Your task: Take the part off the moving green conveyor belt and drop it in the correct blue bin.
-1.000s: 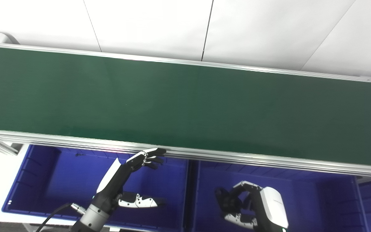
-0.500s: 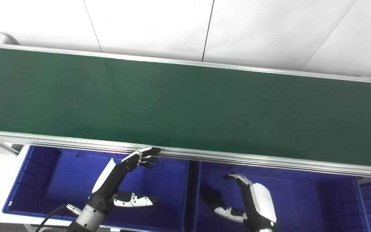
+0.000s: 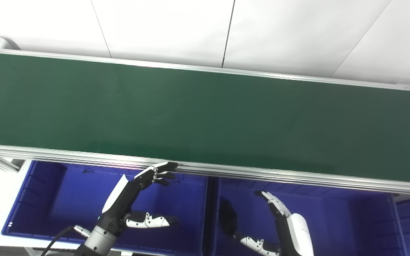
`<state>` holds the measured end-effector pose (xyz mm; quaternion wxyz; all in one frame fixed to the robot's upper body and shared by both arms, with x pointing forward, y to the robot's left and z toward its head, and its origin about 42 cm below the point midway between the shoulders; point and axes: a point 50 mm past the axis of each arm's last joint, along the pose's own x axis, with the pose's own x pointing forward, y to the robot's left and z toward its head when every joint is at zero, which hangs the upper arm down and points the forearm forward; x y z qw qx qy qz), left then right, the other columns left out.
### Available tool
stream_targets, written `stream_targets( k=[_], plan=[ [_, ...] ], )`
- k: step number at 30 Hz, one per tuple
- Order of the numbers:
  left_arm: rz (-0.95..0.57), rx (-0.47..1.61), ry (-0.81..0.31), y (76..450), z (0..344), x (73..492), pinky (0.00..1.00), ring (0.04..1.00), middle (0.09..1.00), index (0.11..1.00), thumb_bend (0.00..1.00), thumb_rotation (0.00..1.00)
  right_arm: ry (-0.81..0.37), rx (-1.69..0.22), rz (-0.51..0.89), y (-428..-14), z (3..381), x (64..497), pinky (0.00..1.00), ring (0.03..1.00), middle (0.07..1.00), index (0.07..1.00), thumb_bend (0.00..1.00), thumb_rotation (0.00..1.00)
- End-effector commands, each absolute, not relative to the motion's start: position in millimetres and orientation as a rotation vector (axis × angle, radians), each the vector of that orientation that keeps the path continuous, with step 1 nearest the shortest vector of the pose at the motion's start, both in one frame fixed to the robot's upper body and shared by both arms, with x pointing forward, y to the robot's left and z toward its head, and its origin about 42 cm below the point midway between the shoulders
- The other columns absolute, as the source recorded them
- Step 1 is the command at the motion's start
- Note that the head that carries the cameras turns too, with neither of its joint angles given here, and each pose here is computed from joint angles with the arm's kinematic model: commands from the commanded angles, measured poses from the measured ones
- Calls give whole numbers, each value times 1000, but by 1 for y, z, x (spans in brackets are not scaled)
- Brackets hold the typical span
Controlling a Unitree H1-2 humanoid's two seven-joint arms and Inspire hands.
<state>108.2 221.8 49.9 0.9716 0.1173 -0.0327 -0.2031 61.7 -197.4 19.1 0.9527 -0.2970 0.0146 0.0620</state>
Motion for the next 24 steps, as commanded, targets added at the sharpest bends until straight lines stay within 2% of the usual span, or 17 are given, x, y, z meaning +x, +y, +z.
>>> stream_targets(
  k=[1,3,7,9,11,21,24],
  plan=[
    [-414,225,-93,222,55,110,658,739,804,800,594,258,-55,-491,83,-194,30,61,728,790,802,789,711,380],
    [-414,229,-92,222,54,110,657,739,804,799,597,265,-57,-445,68,-191,32,62,719,778,791,781,716,380],
    [-421,236,-88,223,53,111,660,742,809,799,589,227,-40,-342,78,-185,29,66,689,762,790,796,761,478],
    [-424,238,-86,223,52,112,661,745,813,800,588,221,-29,-304,89,-181,27,67,698,766,793,803,778,472],
    [-427,246,-86,223,51,112,667,749,817,798,591,220,-21,-277,92,-176,25,67,693,765,800,813,796,507],
    [-447,245,-79,221,47,114,679,767,826,802,595,211,-9,-231,77,-161,18,69,695,786,826,833,813,482],
    [-452,243,-68,221,45,112,683,769,826,804,598,236,-12,-231,77,-161,18,71,706,800,840,841,826,498]
  ],
)
